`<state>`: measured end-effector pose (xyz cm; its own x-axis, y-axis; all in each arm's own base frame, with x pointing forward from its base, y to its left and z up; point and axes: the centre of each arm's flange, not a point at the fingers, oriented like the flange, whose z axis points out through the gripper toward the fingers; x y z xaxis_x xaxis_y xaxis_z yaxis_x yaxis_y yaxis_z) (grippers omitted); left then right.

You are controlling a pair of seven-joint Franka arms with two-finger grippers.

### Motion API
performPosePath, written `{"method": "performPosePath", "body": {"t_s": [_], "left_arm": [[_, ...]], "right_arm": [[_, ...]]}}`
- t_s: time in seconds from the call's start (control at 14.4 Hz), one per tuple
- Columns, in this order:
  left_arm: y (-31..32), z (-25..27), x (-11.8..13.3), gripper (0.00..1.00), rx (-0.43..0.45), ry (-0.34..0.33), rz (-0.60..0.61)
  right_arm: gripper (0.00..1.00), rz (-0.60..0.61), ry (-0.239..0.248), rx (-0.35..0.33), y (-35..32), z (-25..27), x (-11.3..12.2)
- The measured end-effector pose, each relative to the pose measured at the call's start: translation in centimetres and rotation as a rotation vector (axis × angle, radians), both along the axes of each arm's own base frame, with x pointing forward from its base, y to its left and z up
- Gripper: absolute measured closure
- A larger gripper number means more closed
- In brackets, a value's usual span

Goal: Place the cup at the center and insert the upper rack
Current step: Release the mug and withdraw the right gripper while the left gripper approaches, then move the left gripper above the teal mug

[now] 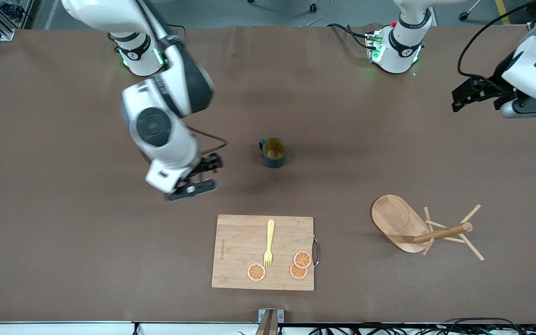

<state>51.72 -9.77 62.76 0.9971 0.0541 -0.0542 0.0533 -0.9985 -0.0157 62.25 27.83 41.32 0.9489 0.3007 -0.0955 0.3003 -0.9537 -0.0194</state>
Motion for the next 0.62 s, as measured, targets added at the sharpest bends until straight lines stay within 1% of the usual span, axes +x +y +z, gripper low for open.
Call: {"method": "performPosePath", "body": {"t_s": [0.14, 0.28, 0.49, 0.62], "left_arm": [[-3.5, -0.4, -0.6, 0.00, 0.010, 0.003, 0.039], [-7.8, -1.0, -1.4, 0.00, 0.017, -0.001, 0.067], [-14.6, -2.0, -2.7, 0.00, 0.005, -0.031, 0.129], [-18.6, -2.9, -3.5, 0.00, -0.017, -0.047, 0.176]], "right_arm": [[0.00, -0.012, 0.028, 0.003, -7.3, 1.1, 2.0], [0.00, -0.082, 0.046, 0.008, -14.2, 2.7, 2.9], [0.00, -0.205, 0.059, 0.014, -23.2, 6.0, 2.7], [0.00, -0.277, 0.047, 0.021, -28.0, 7.7, 2.2]]}}
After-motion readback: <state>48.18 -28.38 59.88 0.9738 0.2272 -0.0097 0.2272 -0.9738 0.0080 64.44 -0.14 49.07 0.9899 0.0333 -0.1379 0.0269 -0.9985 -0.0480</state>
